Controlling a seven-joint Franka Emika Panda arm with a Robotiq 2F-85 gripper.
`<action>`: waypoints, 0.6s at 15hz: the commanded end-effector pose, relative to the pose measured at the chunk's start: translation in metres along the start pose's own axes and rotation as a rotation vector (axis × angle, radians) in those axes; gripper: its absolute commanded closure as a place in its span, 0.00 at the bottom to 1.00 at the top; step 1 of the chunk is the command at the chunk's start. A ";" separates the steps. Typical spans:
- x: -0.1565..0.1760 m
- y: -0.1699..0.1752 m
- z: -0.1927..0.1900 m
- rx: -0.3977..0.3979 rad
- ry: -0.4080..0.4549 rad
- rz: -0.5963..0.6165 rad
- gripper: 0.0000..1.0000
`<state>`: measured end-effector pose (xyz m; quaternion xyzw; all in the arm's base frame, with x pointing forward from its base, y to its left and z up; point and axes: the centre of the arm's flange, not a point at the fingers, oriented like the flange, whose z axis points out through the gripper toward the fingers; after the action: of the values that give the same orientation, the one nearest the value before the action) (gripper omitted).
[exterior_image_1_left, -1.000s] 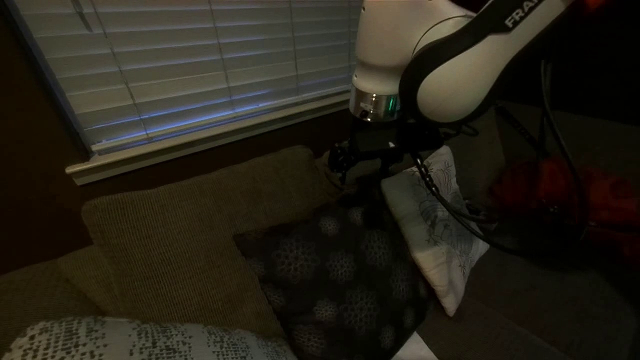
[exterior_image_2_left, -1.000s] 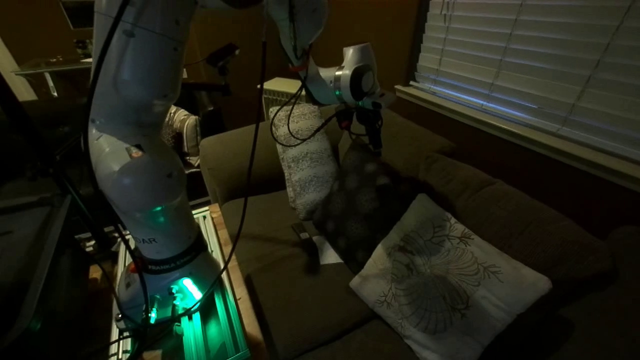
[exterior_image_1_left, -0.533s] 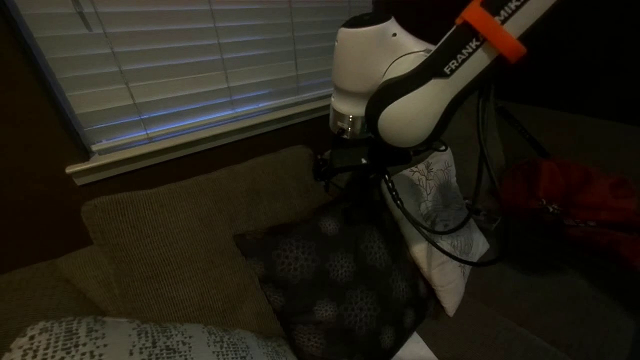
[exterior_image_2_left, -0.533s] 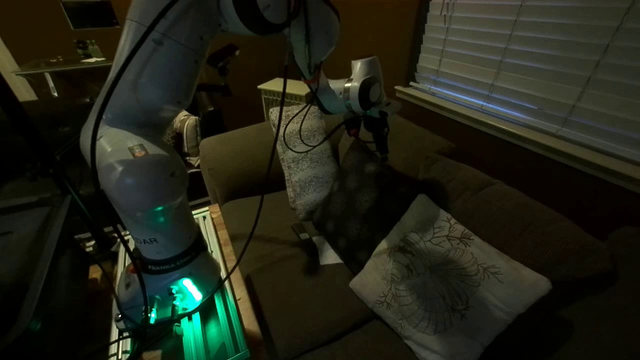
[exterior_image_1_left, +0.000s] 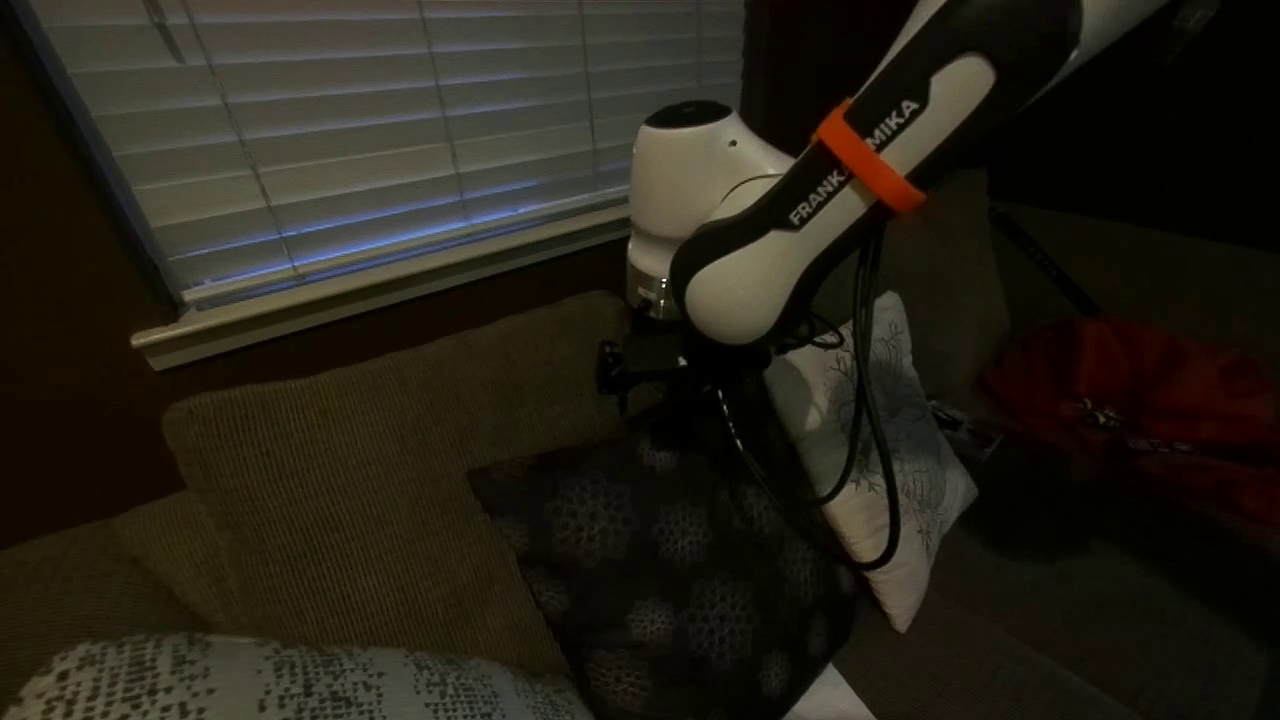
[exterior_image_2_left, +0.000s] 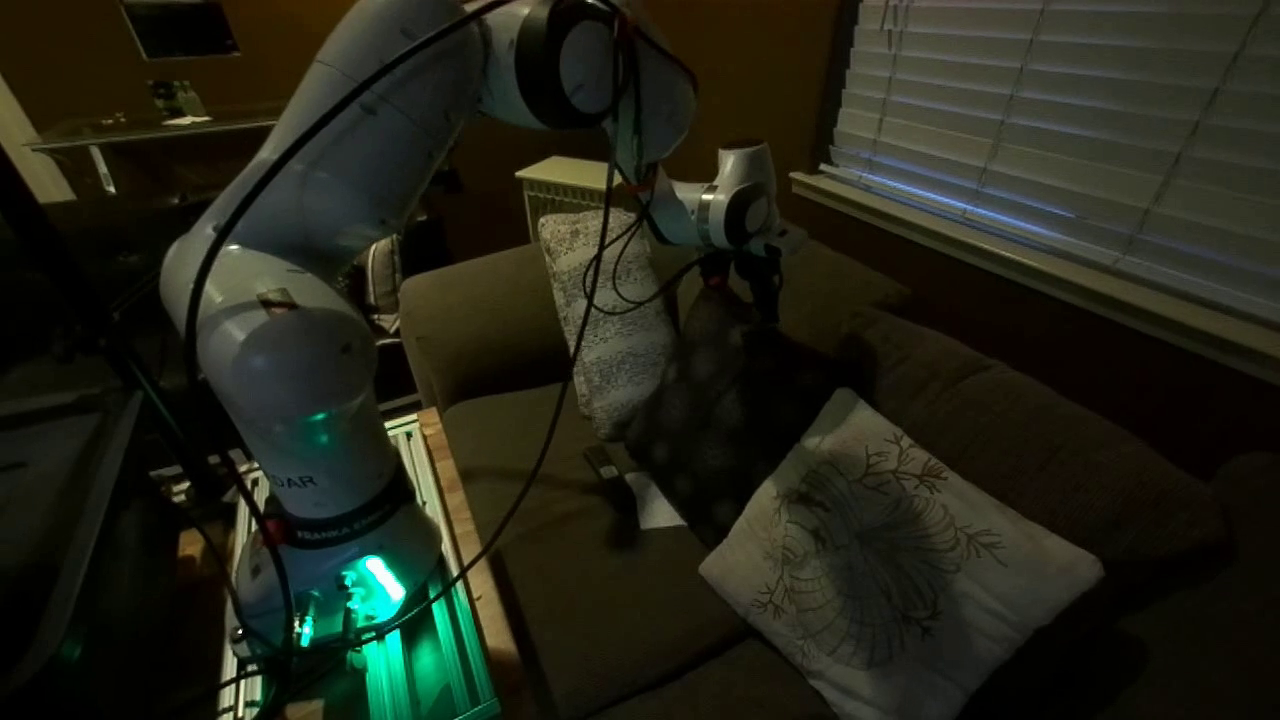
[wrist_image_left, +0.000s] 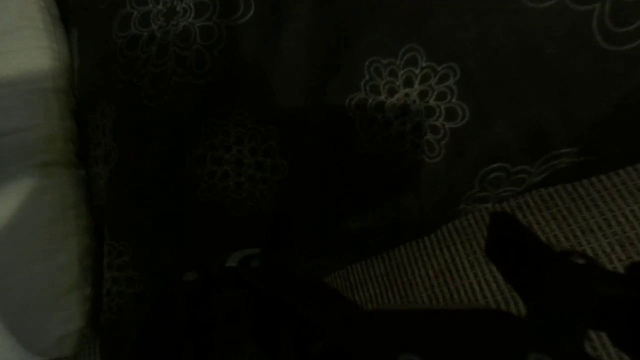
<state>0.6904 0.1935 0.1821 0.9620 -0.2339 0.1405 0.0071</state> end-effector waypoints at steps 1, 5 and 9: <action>0.007 -0.024 0.034 -0.010 -0.026 -0.004 0.00; 0.001 -0.028 0.058 -0.037 -0.061 -0.005 0.01; 0.000 -0.031 0.066 -0.048 -0.082 0.015 0.35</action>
<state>0.7053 0.2054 0.1290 0.9644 -0.2405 0.1079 0.0211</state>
